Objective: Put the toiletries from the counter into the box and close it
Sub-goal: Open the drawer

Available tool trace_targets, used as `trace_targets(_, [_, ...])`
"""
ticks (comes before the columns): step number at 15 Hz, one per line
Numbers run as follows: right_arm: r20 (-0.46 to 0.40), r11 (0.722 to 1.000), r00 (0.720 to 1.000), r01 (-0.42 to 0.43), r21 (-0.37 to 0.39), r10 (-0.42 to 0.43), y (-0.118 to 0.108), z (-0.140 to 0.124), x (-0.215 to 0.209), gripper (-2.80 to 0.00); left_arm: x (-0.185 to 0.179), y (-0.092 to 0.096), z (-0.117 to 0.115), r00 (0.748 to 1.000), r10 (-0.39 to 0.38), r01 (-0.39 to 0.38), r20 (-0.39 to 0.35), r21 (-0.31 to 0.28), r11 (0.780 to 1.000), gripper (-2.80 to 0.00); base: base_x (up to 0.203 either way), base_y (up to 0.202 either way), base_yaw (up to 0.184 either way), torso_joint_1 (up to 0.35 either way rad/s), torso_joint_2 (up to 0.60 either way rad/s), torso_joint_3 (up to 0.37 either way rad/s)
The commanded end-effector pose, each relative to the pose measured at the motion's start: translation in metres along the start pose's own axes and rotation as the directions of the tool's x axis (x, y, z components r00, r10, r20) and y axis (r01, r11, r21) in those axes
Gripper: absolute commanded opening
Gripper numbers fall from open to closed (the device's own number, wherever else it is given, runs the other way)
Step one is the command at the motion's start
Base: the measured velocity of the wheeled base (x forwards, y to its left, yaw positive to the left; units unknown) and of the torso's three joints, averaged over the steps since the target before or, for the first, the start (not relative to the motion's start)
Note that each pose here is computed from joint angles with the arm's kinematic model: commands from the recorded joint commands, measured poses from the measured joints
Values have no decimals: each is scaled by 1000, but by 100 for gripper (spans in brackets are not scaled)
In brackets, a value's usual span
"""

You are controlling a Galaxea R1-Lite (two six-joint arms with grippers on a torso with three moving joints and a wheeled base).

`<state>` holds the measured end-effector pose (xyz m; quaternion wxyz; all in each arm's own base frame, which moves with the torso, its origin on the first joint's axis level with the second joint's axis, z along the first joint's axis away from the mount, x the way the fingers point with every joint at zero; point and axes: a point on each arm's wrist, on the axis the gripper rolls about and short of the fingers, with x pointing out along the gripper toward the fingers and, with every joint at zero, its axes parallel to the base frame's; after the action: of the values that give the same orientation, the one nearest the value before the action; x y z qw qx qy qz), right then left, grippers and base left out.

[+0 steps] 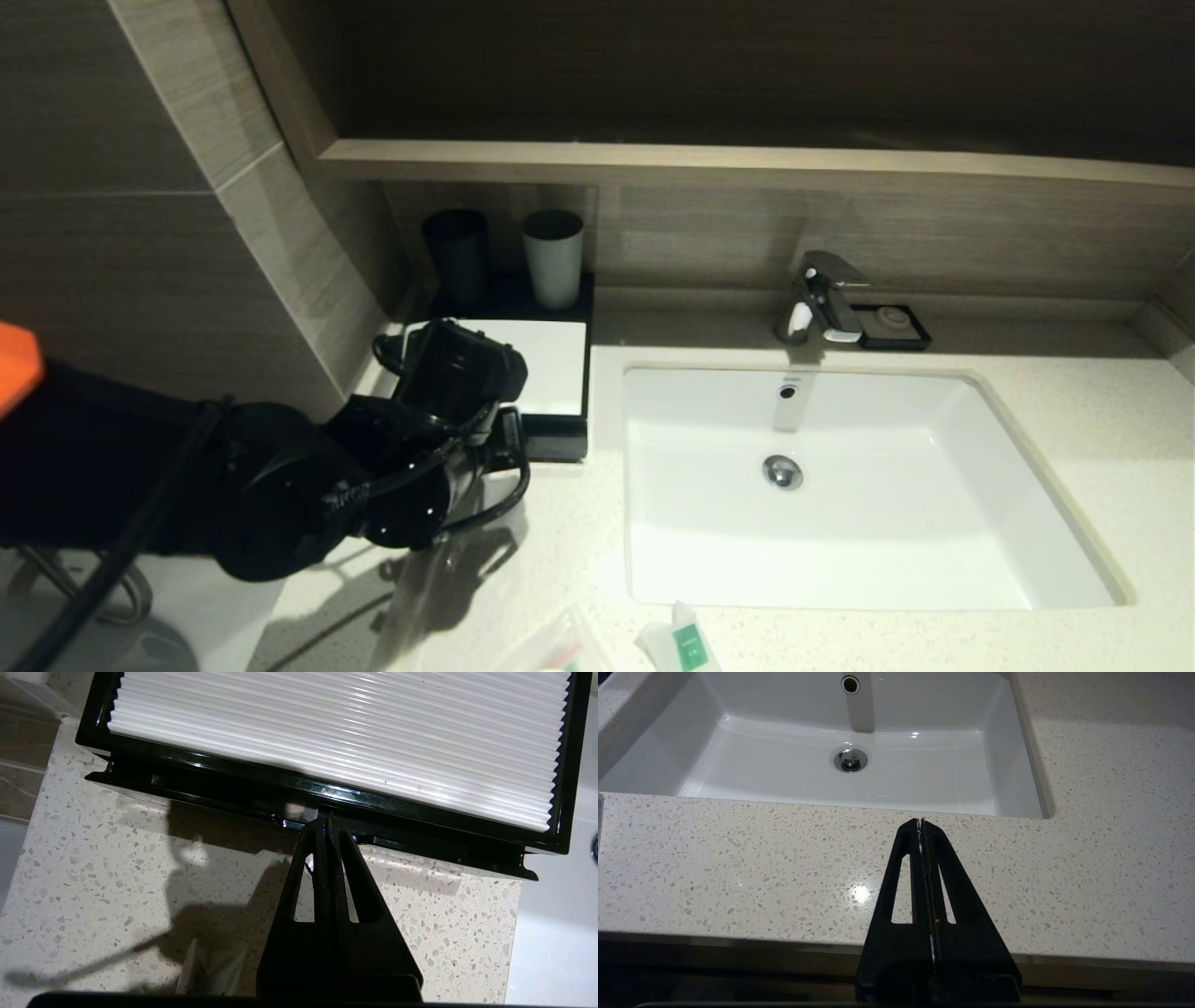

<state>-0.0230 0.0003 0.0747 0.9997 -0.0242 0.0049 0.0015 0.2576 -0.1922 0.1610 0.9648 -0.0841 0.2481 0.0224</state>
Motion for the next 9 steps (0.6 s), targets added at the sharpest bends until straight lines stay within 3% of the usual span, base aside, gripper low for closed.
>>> trace_targets(1, [1, 1000, 1000, 0, -1, 0, 0, 0, 0, -280, 4, -1, -2, 1000, 8, -8, -4, -12, 1000, -280, 0, 0, 0, 0, 0, 0])
trace_targets(9, [-1, 1000, 1000, -1, -1, 1, 0, 0, 0, -280, 3, -1, -1, 1000, 7, -7, -2, -39, 999, -280, 0, 0, 0, 0, 0, 0])
